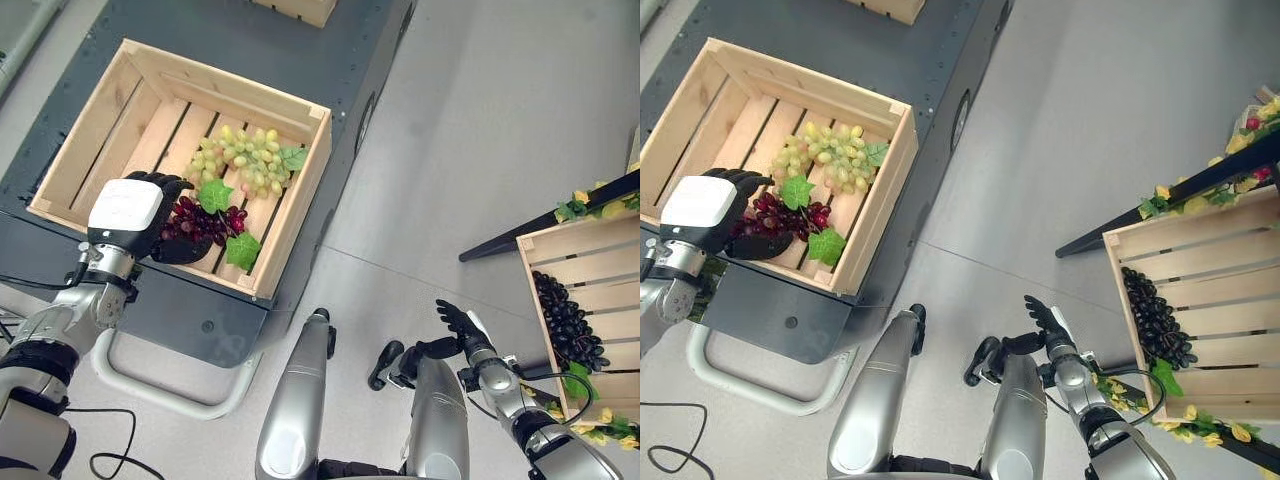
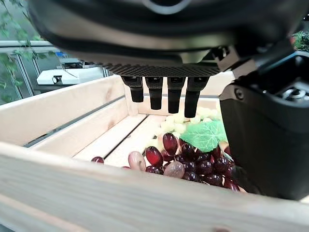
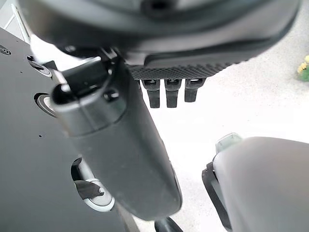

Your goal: Pick up the fruits from the basket on one side to the basket on the other side

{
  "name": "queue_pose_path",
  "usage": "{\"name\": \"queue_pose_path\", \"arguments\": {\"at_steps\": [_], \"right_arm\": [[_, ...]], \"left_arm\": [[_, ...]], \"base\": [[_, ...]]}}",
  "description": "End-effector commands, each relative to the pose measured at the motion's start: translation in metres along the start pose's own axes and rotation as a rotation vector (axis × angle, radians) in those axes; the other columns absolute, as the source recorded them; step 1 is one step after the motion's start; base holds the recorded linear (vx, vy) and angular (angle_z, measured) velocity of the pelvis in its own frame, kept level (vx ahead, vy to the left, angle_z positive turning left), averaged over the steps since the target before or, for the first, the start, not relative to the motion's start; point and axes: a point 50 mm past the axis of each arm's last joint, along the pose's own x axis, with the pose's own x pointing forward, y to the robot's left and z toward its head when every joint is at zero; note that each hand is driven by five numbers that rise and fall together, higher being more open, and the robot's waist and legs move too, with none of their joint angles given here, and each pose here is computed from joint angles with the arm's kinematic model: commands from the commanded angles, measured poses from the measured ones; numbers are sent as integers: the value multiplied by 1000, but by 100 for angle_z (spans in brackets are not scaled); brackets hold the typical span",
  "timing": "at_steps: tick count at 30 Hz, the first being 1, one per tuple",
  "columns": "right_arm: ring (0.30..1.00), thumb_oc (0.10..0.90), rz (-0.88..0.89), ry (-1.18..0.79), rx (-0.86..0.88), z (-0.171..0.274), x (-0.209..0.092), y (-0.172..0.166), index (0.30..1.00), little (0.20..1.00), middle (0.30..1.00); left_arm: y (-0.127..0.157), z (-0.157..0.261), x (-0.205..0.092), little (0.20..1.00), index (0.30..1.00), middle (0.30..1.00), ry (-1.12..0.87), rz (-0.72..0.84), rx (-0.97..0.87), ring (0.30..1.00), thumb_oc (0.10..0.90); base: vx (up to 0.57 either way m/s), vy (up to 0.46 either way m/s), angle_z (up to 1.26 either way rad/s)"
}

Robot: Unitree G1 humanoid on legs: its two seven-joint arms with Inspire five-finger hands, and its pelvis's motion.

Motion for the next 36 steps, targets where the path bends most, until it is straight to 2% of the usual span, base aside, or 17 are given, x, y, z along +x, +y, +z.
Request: {"name": "queue_pose_path", "arguments": {"at_steps": [1, 6, 15, 21, 27, 30, 36], "right_arm": [[900, 800, -33, -69, 1, -1, -7, -21, 900, 900, 900], [900, 800, -27, -87, 7, 2, -6, -23, 900, 900, 900], [900, 800, -45, -124, 38, 12, -4, -28, 900, 900, 900], [900, 800, -59, -136, 68, 15, -2, -27, 900, 900, 900], [900, 800, -80, -156, 83, 18, -2, -28, 900, 900, 900], [900, 800, -93, -167, 100, 20, -2, -30, 900, 900, 900], [900, 800, -96, -192, 111, 27, -1, -36, 900, 900, 900]], "left_arm": [[59, -25, 9, 900, 900, 900, 39, 155, 43, 900, 800], [61, -15, 14, 900, 900, 900, -36, 57, 66, 900, 800], [67, -14, 22, 900, 900, 900, -16, 21, 135, 900, 800], [70, -13, 30, 900, 900, 900, 9, -15, 108, 900, 800], [58, -2, 37, 900, 900, 900, -8, -122, 38, 900, 800], [47, 0, 38, 900, 900, 900, 3, -200, 86, 900, 800], [52, -8, 45, 900, 900, 900, 102, -286, 222, 900, 800]], "base": [[11, 4, 4], [7, 7, 3], [0, 10, 1], [-17, -10, 6], [-13, 0, 4], [-10, 22, 1], [-17, 20, 1]]}}
